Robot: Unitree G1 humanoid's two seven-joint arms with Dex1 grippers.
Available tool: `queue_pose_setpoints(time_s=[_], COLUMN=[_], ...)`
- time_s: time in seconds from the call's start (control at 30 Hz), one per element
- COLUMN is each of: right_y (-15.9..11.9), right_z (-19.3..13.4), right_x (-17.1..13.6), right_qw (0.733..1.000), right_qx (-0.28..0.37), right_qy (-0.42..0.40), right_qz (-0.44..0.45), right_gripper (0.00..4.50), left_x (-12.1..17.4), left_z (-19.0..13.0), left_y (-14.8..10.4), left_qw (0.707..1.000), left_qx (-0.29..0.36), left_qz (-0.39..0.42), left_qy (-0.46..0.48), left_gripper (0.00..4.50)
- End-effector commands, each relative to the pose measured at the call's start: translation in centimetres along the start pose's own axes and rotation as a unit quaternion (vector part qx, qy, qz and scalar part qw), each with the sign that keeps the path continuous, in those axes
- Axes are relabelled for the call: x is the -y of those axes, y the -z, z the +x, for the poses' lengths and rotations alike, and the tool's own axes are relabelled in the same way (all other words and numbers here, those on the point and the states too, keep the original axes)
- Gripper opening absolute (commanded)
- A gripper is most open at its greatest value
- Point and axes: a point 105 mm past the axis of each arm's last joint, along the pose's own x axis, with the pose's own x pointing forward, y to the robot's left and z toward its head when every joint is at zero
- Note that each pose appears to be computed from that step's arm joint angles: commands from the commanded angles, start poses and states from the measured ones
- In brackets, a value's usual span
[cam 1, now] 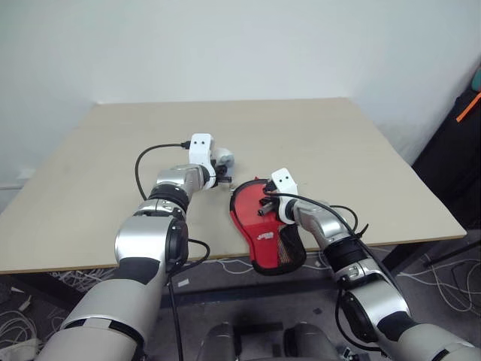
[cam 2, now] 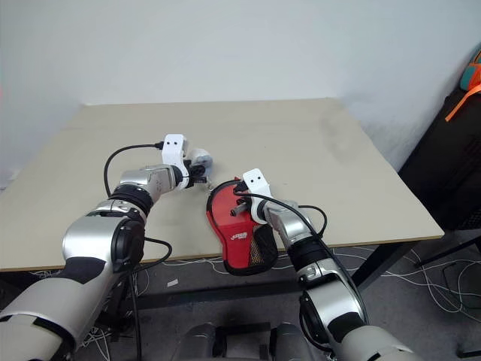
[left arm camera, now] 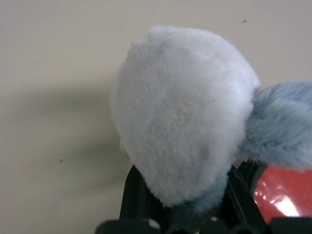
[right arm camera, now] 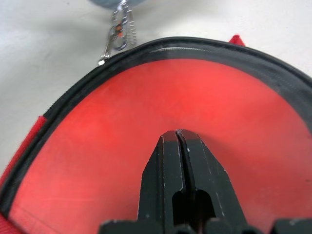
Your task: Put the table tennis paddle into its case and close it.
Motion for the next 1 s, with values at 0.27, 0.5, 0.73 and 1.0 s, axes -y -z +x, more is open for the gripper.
queue_pose_setpoints(time_s=[0.27, 0.5, 0.73, 1.0], right_y=[6.0, 6.1, 6.2, 6.3], right_z=[0.6, 0.4, 0.3, 0.2], right_x=[-2.3, -2.4, -2.6, -2.8], right_qw=[0.991, 0.991, 0.991, 0.990], right_qx=[-0.119, -0.118, -0.118, -0.119], right_qy=[-0.034, -0.035, -0.039, -0.044], right_qz=[0.044, 0.048, 0.051, 0.053], right_gripper=[0.00, 0.00, 0.00, 0.00], left_x=[2.8, 3.3, 3.2, 2.7], left_z=[0.3, 0.5, 0.4, 0.3], left_y=[-3.4, -3.4, -4.1, -4.8], left_qw=[0.998, 0.998, 0.997, 0.995], left_qx=[0.043, 0.045, 0.061, 0.078], left_qz=[0.045, 0.049, 0.041, 0.023], left_qy=[0.009, 0.002, -0.018, -0.053], left_gripper=[0.25, 0.25, 0.25, 0.25])
